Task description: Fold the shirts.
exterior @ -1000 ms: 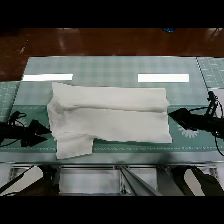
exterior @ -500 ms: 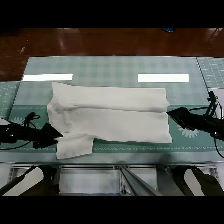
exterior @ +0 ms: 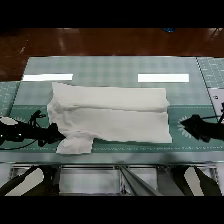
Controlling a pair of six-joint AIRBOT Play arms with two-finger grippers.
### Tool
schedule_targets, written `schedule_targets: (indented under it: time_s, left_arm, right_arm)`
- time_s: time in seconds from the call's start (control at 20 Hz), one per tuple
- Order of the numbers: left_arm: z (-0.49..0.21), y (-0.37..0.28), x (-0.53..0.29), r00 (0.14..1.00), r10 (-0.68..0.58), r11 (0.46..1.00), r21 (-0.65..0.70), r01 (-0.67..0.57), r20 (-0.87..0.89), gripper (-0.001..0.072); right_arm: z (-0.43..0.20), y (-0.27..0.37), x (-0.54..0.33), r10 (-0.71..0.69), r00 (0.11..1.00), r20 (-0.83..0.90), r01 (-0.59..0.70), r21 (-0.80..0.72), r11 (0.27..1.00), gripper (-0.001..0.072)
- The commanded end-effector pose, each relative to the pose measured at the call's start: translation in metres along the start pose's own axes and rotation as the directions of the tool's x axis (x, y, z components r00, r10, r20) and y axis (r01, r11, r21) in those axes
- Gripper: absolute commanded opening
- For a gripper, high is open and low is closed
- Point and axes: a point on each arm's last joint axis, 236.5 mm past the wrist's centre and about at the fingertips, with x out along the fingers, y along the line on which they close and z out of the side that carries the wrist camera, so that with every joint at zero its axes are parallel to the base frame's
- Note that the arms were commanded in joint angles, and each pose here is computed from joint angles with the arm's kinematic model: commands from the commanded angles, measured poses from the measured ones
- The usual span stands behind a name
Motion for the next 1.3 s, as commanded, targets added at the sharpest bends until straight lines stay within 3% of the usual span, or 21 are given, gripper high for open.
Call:
schedule_targets:
  time_s: [0.0,0.5,0.75,0.8,0.85,0.9,0.95,1.25]
  left_arm:
    - [0.011,0.000,0.000,0.999,0.001,1.000,0.008,-0.002,0.045,0.0019]
    - [0.009,-0.001,0.001,0.999,-0.001,1.000,0.008,0.000,0.038,0.0019]
    - [0.009,-0.002,0.000,0.999,-0.006,1.000,0.006,0.006,0.039,0.0019]
    - [0.009,-0.002,0.000,0.999,-0.006,1.000,0.006,0.006,0.040,0.0019]
    - [0.010,-0.003,0.000,0.999,-0.006,1.000,0.008,0.006,0.042,0.0019]
    - [0.013,-0.004,-0.002,0.999,-0.007,1.000,0.012,0.007,0.048,0.0019]
    - [0.016,-0.007,-0.006,0.998,-0.010,1.000,0.022,0.009,0.055,0.0019]
    - [0.068,-0.073,-0.081,0.969,-0.108,0.977,0.202,0.063,0.222,0.0019]
  right_arm:
    - [-0.056,-0.059,-0.005,-0.168,0.962,-0.216,0.190,0.083,0.978,0.0407]
    - [-0.076,-0.034,0.033,-0.008,0.913,-0.409,0.055,0.102,0.993,0.0406]
    - [-0.054,0.006,0.074,0.092,0.939,-0.330,-0.058,0.112,0.992,0.0403]
    - [-0.054,0.015,0.079,0.117,0.937,-0.328,-0.086,0.109,0.990,0.0358]
    - [-0.055,0.024,0.082,0.146,0.932,-0.332,-0.122,0.093,0.988,0.0237]
    - [-0.056,0.034,0.082,0.179,0.926,-0.333,-0.172,0.049,0.984,0.0064]
    - [-0.055,0.043,0.079,0.212,0.919,-0.333,-0.222,0.008,0.975,0.0023]
    - [-0.013,0.075,0.041,0.215,0.947,-0.238,-0.251,-0.134,0.959,0.0023]
